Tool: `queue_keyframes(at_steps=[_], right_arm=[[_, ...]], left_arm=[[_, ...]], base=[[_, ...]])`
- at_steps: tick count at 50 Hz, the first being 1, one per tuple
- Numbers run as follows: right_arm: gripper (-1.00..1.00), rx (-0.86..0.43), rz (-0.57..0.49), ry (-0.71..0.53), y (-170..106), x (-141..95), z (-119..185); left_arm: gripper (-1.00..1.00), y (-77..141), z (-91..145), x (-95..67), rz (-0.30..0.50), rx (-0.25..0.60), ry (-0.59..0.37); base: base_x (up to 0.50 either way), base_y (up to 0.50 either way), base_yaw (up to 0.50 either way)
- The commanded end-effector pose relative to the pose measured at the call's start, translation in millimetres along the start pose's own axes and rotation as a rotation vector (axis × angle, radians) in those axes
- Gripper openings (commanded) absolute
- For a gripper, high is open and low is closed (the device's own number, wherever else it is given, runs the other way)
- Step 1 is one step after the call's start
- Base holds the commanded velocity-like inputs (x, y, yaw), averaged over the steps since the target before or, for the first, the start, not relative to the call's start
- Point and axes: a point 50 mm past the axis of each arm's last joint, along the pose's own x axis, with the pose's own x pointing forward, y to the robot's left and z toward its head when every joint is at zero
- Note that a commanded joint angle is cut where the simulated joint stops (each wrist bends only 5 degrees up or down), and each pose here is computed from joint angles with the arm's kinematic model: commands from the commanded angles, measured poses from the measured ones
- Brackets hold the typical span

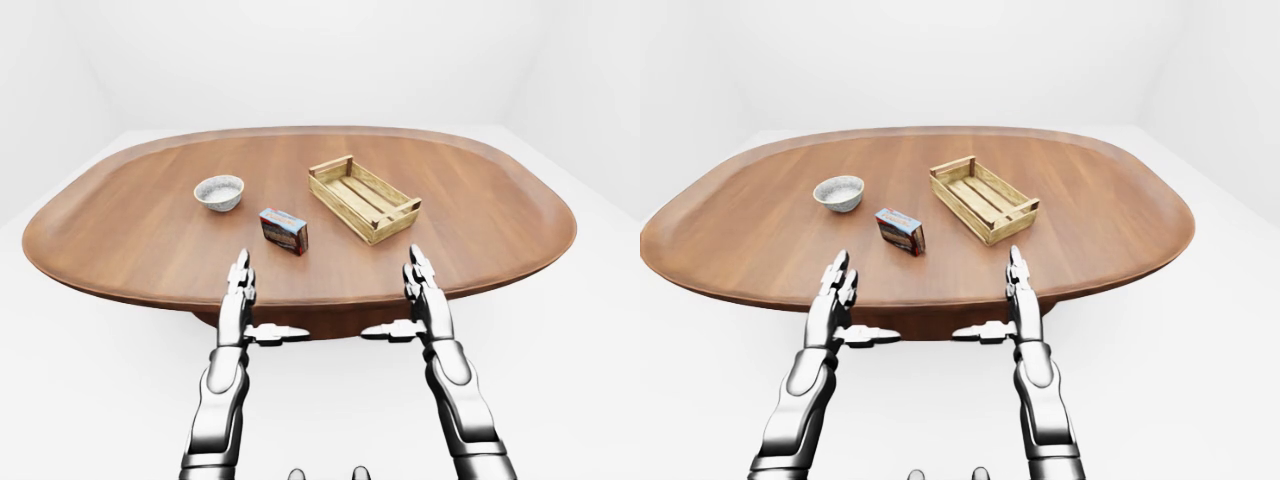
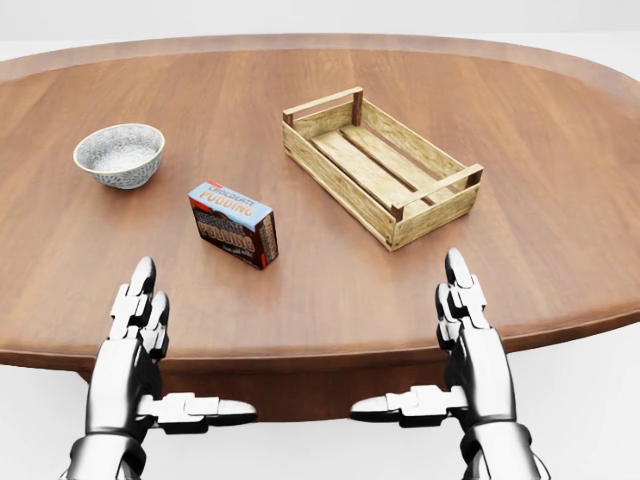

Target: Pick up the chocolate pudding and put it in the tray.

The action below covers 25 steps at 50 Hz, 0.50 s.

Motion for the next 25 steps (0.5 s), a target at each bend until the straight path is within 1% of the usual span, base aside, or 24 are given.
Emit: queue_keyframes(at_steps=[1,13,15,16,17,18,19,20,22,23,24,25], right_arm=[[1.00,-0.007,0.031,0.000,-3.2,-1.1,-3.3],[1.00,-0.012,0.026,0.027,-3.3,-1.1,-6.8],[1.00,-0.018,0.020,0.026,-3.8,-1.7,-4.1],[1.00,-0.045,0.006,0.010,-5.4,-2.4,-2.6],[1.00,-0.057,0.002,0.012,-5.8,-2.6,4.6],[1.00,-0.052,0.001,0.018,-6.4,-2.2,8.6],[1.00,-0.048,-0.010,-0.073,-10.5,-1.2,31.3],[1.00,-0.054,-0.026,-0.123,-13.7,-0.6,43.2],[1.00,-0.024,-0.040,-0.189,-17.8,-1.3,58.3],[1.00,-0.038,-0.030,-0.227,-18.1,-2.6,67.3],[1.00,-0.043,-0.058,-0.361,-24.6,-9.4,97.7],[1.00,-0.038,-0.057,-0.403,-26.2,-12.9,107.1]], left_arm=[[1.00,7.4,-1.6,-1.1,-0.009,-0.009,0.015],[1.00,9.0,-1.2,-0.3,-0.003,-0.010,0.022],[1.00,9.7,0.4,-0.1,-0.003,-0.011,0.019],[1.00,11.9,4.8,0.8,0.000,-0.016,0.013],[1.00,13.3,7.6,1.7,0.000,-0.020,0.012],[1.00,15.8,16.9,2.9,0.008,-0.038,-0.023],[1.00,23.7,46.8,6.5,0.034,-0.067,-0.149],[1.00,28.0,64.5,7.2,0.047,-0.067,-0.223],[1.00,33.0,82.0,7.2,0.069,-0.054,-0.295],[1.00,34.6,90.7,6.0,0.069,-0.045,-0.331],[1.00,38.7,95.5,5.7,0.087,0.001,-0.347],[1.00,41.0,98.4,5.9,0.094,0.003,-0.359]], base=[[0.00,0.00,0.00],[0.00,0.00,0.00],[0.00,0.00,0.00],[0.00,0.00,0.00],[0.00,0.00,0.00],[0.00,0.00,0.00],[0.00,0.00,0.00],[0.00,0.00,0.00],[0.00,0.00,0.00],[0.00,0.00,0.00],[0.00,0.00,0.00],[0.00,0.00,0.00]])
